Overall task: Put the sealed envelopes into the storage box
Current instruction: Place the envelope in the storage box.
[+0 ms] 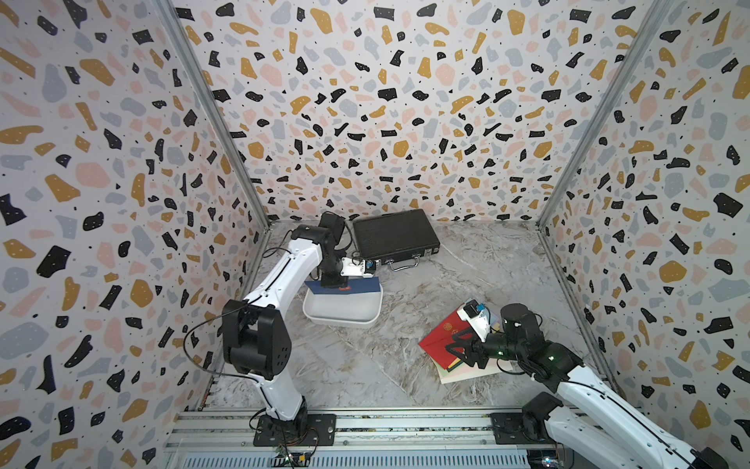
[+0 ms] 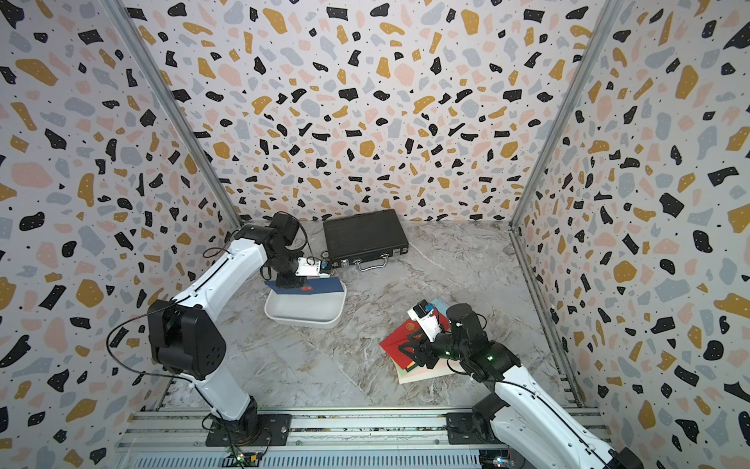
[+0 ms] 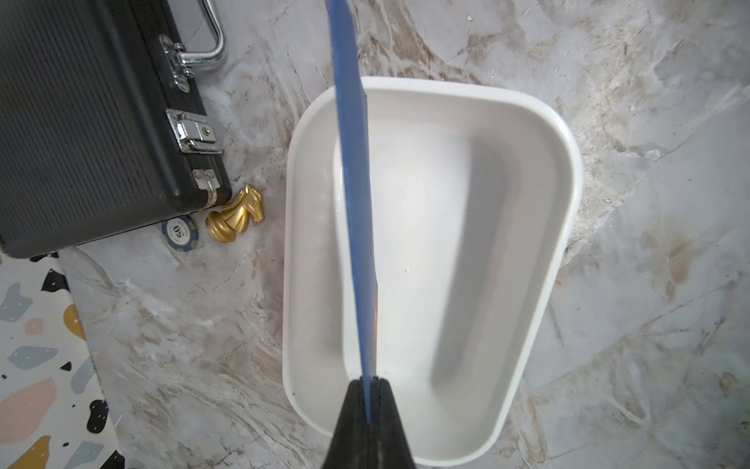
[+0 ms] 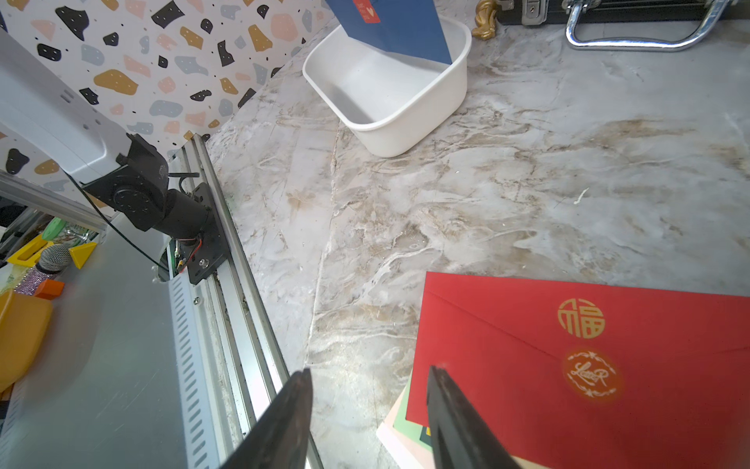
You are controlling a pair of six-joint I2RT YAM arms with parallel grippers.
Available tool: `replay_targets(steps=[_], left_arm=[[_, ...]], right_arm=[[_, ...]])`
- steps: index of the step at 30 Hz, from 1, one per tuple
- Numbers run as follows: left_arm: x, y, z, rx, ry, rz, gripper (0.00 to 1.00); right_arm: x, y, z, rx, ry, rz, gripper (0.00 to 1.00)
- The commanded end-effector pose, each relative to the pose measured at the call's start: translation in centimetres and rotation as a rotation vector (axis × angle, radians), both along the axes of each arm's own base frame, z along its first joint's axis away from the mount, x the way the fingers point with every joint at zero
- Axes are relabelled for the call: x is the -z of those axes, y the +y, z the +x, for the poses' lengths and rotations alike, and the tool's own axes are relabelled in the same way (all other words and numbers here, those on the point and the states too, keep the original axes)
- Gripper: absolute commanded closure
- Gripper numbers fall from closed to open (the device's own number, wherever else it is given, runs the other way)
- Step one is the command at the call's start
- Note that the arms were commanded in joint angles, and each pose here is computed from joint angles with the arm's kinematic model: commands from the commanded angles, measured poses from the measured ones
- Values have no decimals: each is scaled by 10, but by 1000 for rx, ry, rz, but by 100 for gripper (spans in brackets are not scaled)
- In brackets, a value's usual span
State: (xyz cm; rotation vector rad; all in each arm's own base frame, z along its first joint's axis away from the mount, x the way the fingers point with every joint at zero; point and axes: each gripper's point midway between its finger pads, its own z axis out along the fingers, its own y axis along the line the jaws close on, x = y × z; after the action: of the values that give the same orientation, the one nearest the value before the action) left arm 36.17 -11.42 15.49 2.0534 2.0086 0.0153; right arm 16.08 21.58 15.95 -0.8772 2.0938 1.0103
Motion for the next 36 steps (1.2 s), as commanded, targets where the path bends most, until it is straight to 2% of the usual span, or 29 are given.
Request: replay_targets(steps=[1, 9, 18, 22, 26, 29, 30, 31, 36], left_arm=[[1, -1, -1, 56, 7, 6, 100], [25, 7, 12, 39, 40, 72, 100], [38, 10, 27, 45, 15, 104, 98], [38, 13, 45, 40, -74, 127, 90], [36, 8, 48, 54, -78, 105, 78], [36, 5, 51, 54, -82, 90, 73], [37, 5, 52, 55, -80, 94, 63], [38, 6, 54, 51, -84, 99, 57], [19, 7, 72, -28, -186, 85, 53]], right_arm=[[-1, 1, -3, -3, 10, 4, 49], [0, 4, -4, -12, 22, 8, 49], [2, 4, -3, -9, 22, 5, 49], [3, 4, -3, -9, 24, 5, 49], [3, 5, -3, -7, 26, 2, 49], [4, 5, -2, -4, 28, 0, 48], [4, 5, -2, -4, 28, -1, 48], [5, 5, -2, -4, 30, -3, 49], [7, 4, -1, 5, 34, -11, 49]])
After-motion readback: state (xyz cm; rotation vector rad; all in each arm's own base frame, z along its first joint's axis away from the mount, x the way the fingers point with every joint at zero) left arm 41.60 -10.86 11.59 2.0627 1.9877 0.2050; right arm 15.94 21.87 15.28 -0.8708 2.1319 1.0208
